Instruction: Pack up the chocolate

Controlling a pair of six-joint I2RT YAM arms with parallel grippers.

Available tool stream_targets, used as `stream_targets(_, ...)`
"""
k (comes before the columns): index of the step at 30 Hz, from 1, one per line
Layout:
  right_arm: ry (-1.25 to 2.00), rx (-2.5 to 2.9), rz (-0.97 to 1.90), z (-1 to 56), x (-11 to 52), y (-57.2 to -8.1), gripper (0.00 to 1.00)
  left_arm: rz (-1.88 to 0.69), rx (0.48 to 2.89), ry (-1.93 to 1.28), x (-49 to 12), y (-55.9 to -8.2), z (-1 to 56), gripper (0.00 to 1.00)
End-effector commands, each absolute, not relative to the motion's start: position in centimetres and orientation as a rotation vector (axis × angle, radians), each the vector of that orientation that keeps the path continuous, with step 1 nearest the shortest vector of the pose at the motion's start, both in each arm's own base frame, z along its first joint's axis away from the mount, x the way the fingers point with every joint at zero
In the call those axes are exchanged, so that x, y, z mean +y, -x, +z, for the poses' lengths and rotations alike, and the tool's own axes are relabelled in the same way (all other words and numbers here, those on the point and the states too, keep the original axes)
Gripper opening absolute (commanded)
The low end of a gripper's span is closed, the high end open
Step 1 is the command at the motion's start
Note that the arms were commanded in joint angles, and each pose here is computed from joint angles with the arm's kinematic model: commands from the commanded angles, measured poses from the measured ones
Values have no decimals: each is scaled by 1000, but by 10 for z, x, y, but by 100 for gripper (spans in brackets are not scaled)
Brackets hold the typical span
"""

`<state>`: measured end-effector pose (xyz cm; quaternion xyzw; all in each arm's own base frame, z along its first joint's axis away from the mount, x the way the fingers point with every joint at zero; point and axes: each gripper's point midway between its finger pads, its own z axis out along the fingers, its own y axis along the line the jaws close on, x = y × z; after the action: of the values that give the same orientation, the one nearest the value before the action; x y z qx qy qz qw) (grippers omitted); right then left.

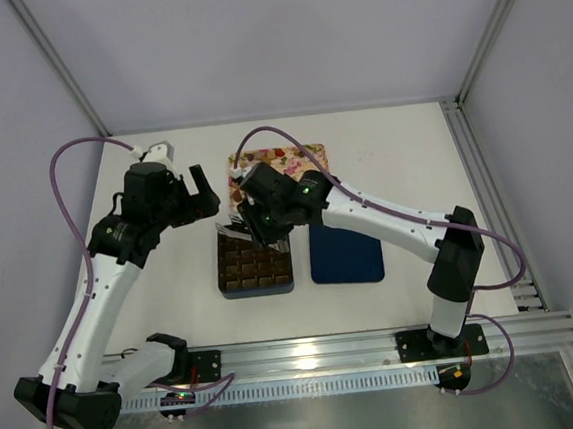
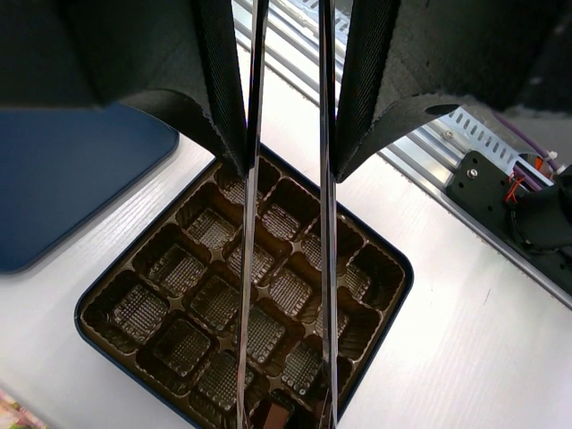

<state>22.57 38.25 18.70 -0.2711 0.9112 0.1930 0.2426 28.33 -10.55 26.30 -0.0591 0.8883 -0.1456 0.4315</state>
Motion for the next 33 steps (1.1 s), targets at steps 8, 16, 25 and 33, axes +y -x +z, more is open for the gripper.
stream_targets(8, 581, 2340, 541, 258, 346, -252, 43, -350, 2182, 128, -102, -282, 277, 96)
stream_targets(16, 382, 2388, 342, 236, 274, -297, 43, -361, 2182, 127, -104, -283, 278, 96)
stream_targets(25, 284, 2464, 252, 195, 251, -326, 43, -360, 2194, 110, -106, -284, 274, 96)
stream_targets(33, 298, 2520, 221, 168, 258, -336, 43, -365, 2193, 110, -107, -284, 272, 96)
